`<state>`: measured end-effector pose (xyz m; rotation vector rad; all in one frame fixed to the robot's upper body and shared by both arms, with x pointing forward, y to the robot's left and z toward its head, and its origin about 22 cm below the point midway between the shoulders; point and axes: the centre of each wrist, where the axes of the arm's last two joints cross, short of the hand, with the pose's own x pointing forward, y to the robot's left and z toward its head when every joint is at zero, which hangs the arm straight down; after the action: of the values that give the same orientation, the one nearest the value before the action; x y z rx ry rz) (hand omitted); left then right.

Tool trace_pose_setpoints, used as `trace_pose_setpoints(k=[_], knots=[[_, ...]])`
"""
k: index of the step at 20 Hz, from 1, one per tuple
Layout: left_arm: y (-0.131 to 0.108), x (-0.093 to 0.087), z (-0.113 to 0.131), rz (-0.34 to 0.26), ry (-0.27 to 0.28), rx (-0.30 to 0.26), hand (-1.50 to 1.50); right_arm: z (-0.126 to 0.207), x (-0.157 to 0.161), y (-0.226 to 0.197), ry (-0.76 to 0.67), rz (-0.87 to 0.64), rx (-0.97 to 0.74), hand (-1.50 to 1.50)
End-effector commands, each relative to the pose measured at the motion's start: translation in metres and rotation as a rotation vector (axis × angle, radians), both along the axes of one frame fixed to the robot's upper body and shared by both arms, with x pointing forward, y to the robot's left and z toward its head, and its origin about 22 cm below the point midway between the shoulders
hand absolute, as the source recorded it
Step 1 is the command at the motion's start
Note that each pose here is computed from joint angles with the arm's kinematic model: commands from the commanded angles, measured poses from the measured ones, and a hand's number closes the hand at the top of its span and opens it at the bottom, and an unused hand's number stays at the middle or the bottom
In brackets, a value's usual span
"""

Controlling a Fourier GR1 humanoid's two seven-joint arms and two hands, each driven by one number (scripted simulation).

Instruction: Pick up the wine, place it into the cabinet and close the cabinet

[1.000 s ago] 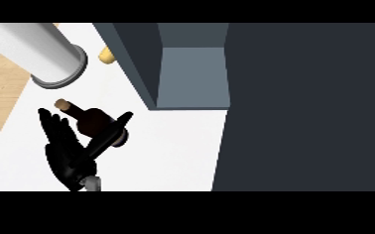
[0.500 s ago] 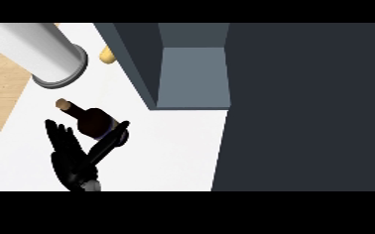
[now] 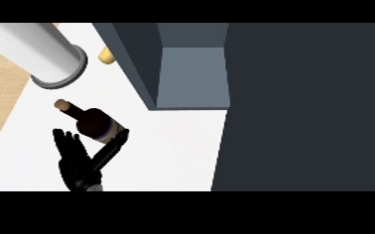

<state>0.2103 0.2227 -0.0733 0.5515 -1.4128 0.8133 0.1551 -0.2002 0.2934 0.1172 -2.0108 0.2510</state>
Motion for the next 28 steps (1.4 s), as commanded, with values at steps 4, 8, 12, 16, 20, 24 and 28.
trace_pose_setpoints(k=[4, 8, 12, 16, 20, 24, 28], knots=[[0.004, 0.030, -0.010, -0.021, -0.026, 0.009, -1.50, 0.000, -0.032, -0.005, 0.022, 0.066, 0.021, -1.50], [0.020, 0.022, -0.021, -0.038, -0.009, 0.008, -1.50, 0.003, -0.032, 0.002, 0.023, 0.075, 0.026, -1.50], [0.020, 0.026, -0.027, -0.020, -0.090, -0.055, 1.50, -0.003, -0.029, -0.001, 0.021, 0.074, 0.017, -1.50], [0.028, 0.027, -0.031, -0.106, -0.084, -0.031, 1.50, -0.005, -0.037, -0.010, 0.014, 0.052, 0.025, -1.50], [0.012, 0.046, -0.029, -0.180, -0.056, 0.176, 1.50, -0.011, -0.013, -0.003, 0.012, 0.051, 0.022, -1.50], [-0.012, 0.045, -0.028, -0.299, -0.104, 0.257, 1.50, -0.017, -0.018, 0.003, 0.025, 0.059, 0.017, -1.50], [-0.009, 0.037, -0.032, -0.724, -0.214, 0.232, 1.50, -0.003, -0.008, 0.003, 0.005, 0.075, 0.007, -1.50]])
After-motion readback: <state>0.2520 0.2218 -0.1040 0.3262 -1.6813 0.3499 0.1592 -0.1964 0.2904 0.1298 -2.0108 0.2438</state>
